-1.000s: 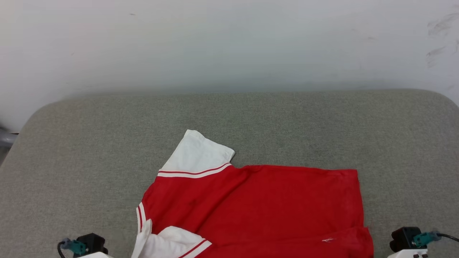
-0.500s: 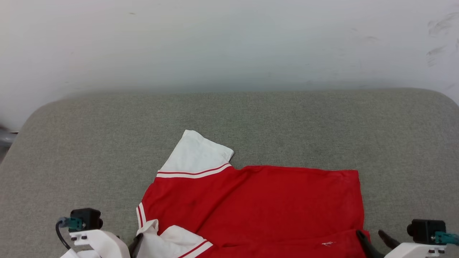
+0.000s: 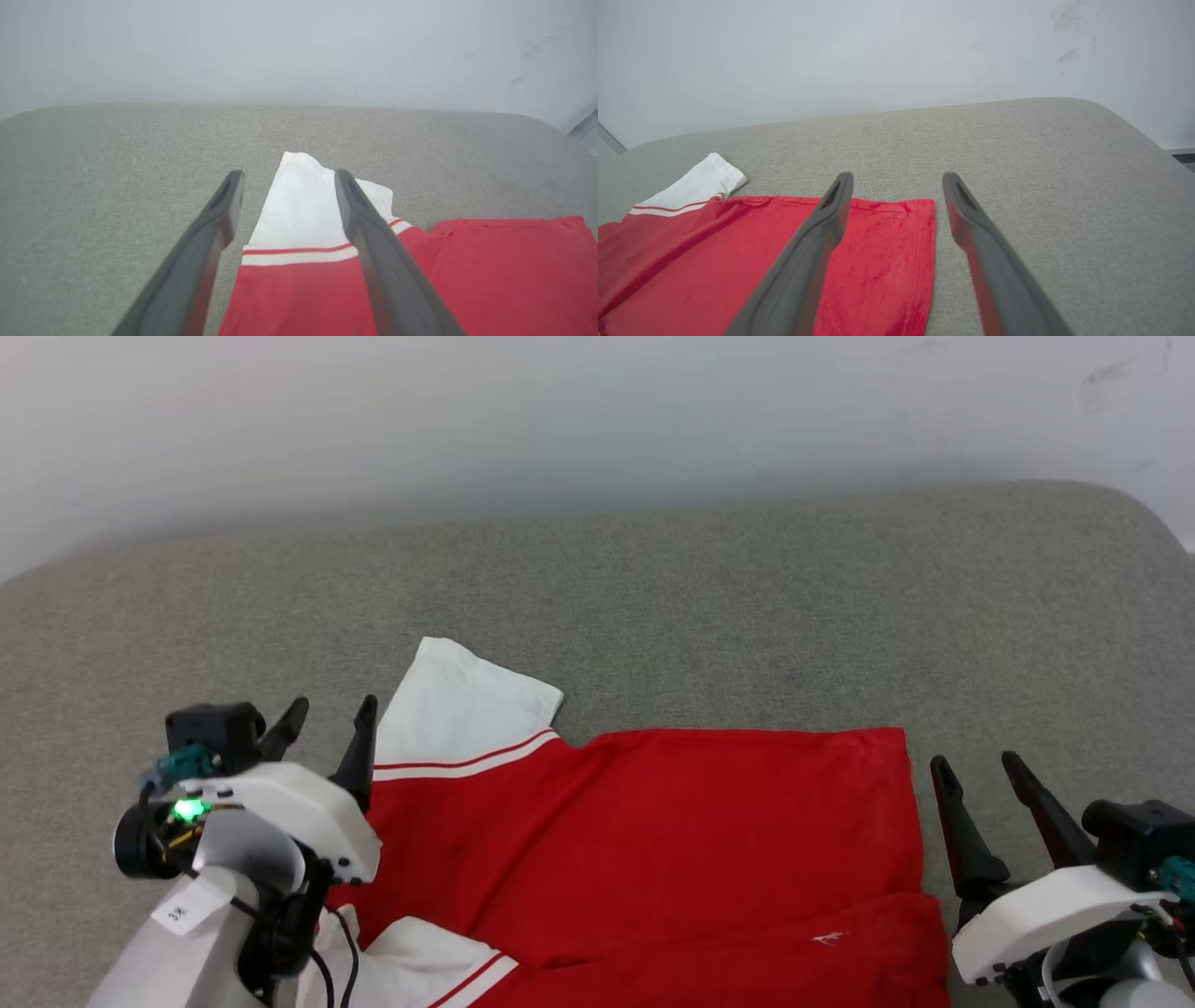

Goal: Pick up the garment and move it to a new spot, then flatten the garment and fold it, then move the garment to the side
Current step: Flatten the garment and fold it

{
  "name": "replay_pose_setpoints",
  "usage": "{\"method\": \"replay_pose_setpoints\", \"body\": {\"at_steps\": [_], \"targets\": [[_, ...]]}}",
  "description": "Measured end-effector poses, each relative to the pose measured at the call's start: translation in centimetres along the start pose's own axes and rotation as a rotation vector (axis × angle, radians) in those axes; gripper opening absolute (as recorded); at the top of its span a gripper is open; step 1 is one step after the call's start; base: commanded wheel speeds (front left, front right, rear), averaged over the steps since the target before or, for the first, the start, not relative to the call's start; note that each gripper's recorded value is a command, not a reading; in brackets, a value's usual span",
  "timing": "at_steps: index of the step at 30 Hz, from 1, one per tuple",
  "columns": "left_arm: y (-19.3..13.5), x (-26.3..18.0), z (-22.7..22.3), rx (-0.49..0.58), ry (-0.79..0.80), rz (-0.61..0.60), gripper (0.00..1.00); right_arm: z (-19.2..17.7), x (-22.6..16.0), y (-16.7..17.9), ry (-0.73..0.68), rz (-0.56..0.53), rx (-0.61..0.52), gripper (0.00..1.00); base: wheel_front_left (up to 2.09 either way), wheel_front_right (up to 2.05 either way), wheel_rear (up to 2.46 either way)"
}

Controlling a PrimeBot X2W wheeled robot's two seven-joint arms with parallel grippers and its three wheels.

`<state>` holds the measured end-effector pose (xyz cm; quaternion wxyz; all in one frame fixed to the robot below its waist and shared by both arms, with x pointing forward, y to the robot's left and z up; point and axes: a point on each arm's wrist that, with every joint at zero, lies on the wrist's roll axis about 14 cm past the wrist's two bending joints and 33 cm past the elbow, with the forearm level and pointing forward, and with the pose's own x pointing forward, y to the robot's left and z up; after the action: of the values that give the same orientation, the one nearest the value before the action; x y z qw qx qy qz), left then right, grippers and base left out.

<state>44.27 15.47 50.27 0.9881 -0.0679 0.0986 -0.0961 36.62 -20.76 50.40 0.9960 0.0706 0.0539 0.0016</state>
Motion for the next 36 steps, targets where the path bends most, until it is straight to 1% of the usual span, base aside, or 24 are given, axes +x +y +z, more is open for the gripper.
{"method": "replay_pose_setpoints", "body": {"at_steps": [5,7,11,14,16,21,26,31,32,33,34,36], "targets": [[-0.5,4.2,0.3,-0.004,0.027,-0.040,1.00,-0.1,0.9,-0.7,0.002,-0.023,-0.005,1.00,0.00,0.00,0.00],[-0.5,5.9,-0.1,-0.014,0.074,-0.059,1.00,-0.2,1.3,-0.9,0.007,-0.028,-0.007,1.00,0.00,0.00,0.00],[-0.4,8.9,-1.4,-0.041,0.203,-0.092,1.00,-1.0,1.8,-1.7,0.029,-0.054,-0.005,1.00,0.00,0.00,0.00],[-0.3,10.4,-3.3,-0.053,0.342,-0.113,1.00,-1.5,2.2,-2.2,0.038,-0.072,-0.001,1.00,0.00,0.00,0.00],[0.1,11.2,-4.7,-0.058,0.442,-0.122,1.00,-2.3,2.3,-2.7,0.057,-0.088,0.012,1.00,0.00,0.00,0.00],[1.0,12.8,-6.8,-0.037,0.613,-0.123,1.00,-3.8,2.8,-3.5,0.093,-0.112,0.033,1.00,0.00,0.00,0.00],[0.6,13.5,-9.6,-0.023,0.772,-0.154,1.00,-5.2,2.9,-4.6,0.126,-0.148,0.040,1.00,0.00,0.00,0.00],[-0.1,13.2,-11.5,-0.005,0.922,-0.189,1.00,-6.5,2.6,-5.6,0.161,-0.185,0.059,1.00,0.00,0.00,0.00],[-0.2,13.1,-11.8,-0.007,0.947,-0.190,0.91,-6.6,2.6,-5.7,0.162,-0.188,0.062,1.00,0.00,0.00,0.00],[-0.3,13.0,-12.0,-0.004,0.962,-0.192,0.37,-6.6,2.6,-5.9,0.160,-0.192,0.064,1.00,0.00,0.00,0.00],[-0.4,13.0,-12.1,-0.006,0.968,-0.195,0.00,-6.7,2.6,-6.0,0.164,-0.197,0.068,1.00,0.00,0.00,0.00],[-0.4,13.0,-12.2,-0.007,0.972,-0.193,0.00,-6.9,2.7,-6.2,0.173,-0.200,0.078,1.00,0.00,0.00,0.00]]}}
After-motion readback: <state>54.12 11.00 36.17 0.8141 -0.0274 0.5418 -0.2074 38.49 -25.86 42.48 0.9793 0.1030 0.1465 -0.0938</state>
